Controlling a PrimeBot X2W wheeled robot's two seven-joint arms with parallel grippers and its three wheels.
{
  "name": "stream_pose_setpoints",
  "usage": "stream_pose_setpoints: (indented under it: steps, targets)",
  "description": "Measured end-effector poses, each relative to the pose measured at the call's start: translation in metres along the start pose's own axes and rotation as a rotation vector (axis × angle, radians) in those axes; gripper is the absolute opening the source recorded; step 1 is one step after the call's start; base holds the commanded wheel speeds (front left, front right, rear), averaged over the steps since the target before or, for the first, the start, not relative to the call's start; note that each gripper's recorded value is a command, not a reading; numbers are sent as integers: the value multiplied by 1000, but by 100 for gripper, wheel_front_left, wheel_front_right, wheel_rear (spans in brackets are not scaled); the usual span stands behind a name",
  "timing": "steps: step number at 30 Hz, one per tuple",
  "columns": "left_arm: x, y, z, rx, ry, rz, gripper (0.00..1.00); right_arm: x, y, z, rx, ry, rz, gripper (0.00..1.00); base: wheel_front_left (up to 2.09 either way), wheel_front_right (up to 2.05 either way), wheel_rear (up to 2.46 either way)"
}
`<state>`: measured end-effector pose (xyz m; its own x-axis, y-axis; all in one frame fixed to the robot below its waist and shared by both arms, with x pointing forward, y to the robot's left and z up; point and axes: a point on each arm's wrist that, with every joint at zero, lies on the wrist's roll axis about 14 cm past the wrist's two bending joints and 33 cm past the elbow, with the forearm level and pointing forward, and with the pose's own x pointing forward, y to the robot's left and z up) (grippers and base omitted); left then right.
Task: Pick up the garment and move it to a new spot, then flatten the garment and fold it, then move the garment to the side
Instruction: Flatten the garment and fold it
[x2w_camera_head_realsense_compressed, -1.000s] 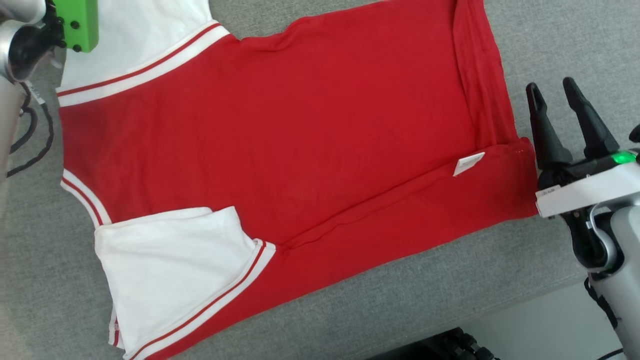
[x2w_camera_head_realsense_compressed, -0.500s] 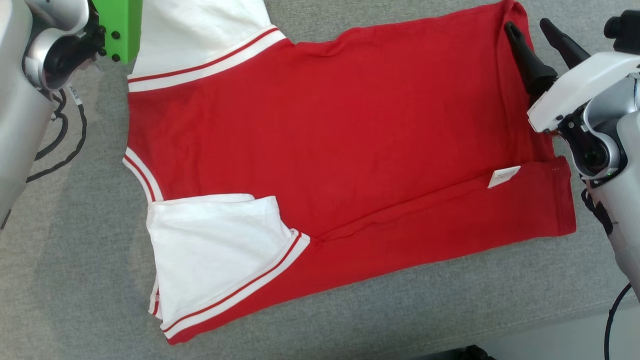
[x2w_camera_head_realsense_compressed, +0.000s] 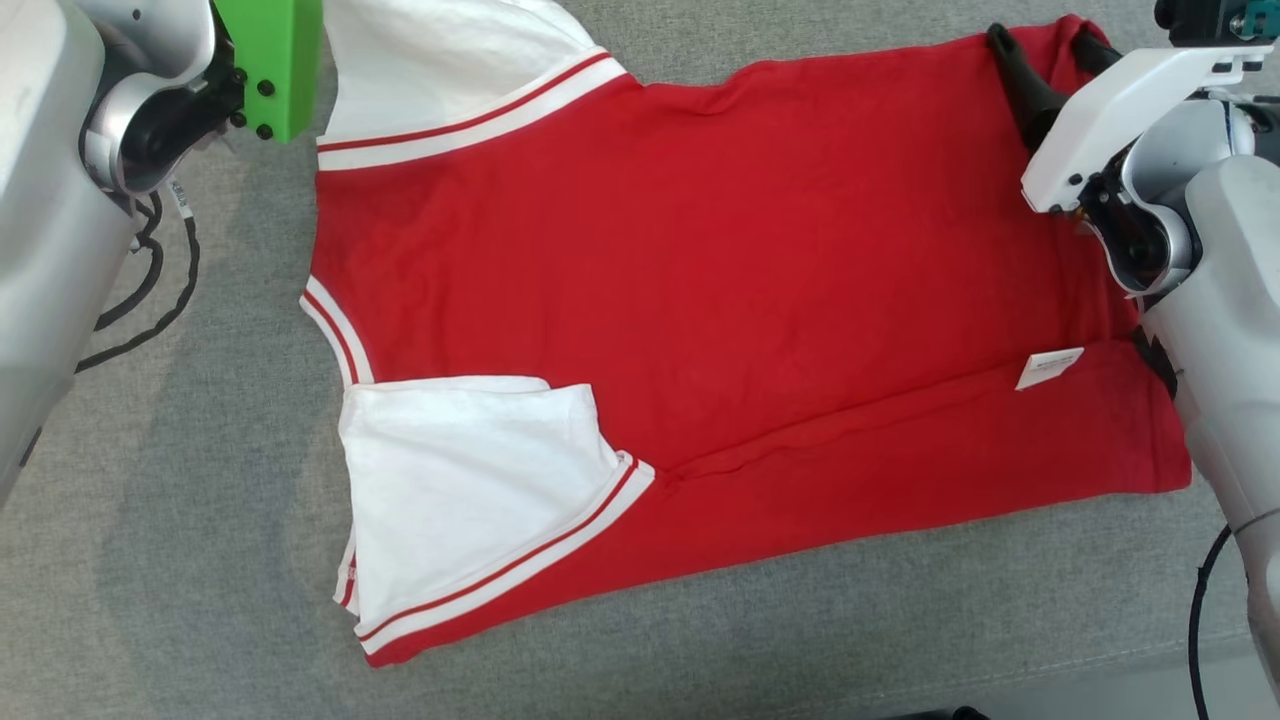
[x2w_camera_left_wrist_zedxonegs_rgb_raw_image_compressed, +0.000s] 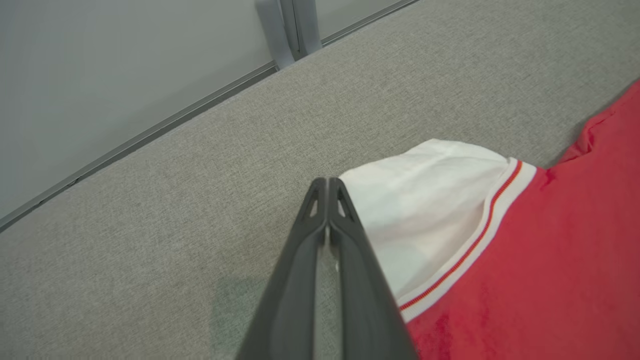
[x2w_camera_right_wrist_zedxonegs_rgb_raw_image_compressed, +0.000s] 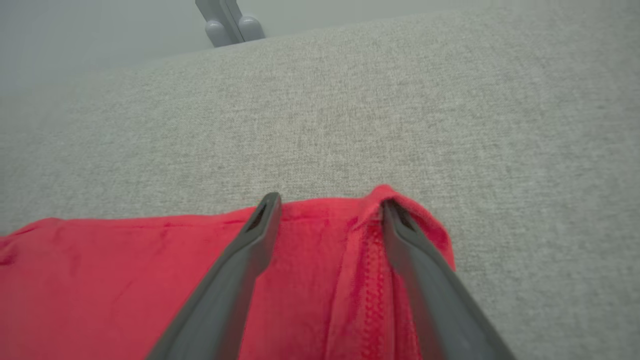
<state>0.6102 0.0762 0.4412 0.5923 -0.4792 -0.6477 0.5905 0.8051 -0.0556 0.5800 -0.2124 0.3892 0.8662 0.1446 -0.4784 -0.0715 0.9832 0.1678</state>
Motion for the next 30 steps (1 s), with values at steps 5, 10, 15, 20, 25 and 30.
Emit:
stream_pose_setpoints:
  steps: [5, 10, 15, 20, 25, 30]
  targets:
    - [-2, 2, -1, 1, -5, 9, 0, 3, -4, 14, -7, -47, -18, 13, 0, 0, 0]
    - [-2, 4, 4, 5, -30, 15, 0, 2, -10, 22, -5, -66, -35, 0, 0, 0, 0]
    - [-1, 11, 22, 21, -121, 38, 0, 1, -20, 32, 36, -92, -51, 0, 0, 0, 0]
    - [-4, 21, 52, 44, -278, 68, 0, -1, -35, 48, 79, -140, -68, 0, 0, 0, 0]
    - [-8, 23, 61, 32, -335, 81, 0, -4, -37, 58, 108, -177, -51, 0, 0, 0, 0]
    - [-19, 16, 55, -27, -364, 57, 0, -17, -38, 53, 123, -188, -30, 0, 0, 0, 0]
